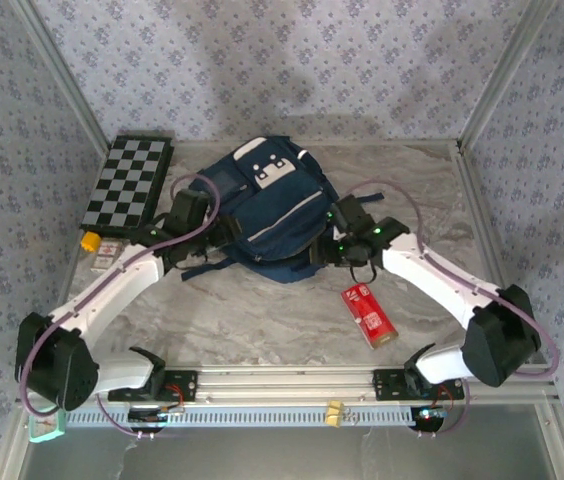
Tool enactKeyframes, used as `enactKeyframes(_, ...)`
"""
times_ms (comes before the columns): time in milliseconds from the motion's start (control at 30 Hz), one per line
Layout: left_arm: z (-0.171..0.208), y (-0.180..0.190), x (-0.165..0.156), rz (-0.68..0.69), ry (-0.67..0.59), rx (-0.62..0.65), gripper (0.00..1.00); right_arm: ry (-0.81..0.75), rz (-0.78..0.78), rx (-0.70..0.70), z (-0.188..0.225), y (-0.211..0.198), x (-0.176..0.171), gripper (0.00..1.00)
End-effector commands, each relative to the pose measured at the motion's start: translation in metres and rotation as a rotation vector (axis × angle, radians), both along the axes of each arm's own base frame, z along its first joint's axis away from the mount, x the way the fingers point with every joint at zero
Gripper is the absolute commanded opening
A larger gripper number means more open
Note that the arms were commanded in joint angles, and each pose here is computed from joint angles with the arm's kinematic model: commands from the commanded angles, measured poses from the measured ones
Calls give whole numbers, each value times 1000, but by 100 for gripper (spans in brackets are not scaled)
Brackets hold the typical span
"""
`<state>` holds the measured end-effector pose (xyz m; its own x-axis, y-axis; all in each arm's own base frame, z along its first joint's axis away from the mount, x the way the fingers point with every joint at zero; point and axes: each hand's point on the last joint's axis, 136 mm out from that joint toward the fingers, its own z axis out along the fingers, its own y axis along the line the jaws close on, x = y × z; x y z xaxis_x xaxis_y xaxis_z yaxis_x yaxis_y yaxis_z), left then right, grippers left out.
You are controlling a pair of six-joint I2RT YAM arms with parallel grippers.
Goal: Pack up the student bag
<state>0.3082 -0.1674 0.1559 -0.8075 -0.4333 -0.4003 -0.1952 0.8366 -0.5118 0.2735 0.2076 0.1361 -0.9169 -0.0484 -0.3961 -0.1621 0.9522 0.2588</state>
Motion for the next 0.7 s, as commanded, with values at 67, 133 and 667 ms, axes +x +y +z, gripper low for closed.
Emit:
enactKeyframes(67,-29,-10,6,175,103,-180,58,25,-44,40,-4,19,9,66)
enactKeyframes(133,-37,-12,11,201,111,-198,53,23,-39,51,-4,22,11,67)
enactKeyframes(667,-54,-47,55,210,98,-300,46,30,-62,84,-13,9,16,68)
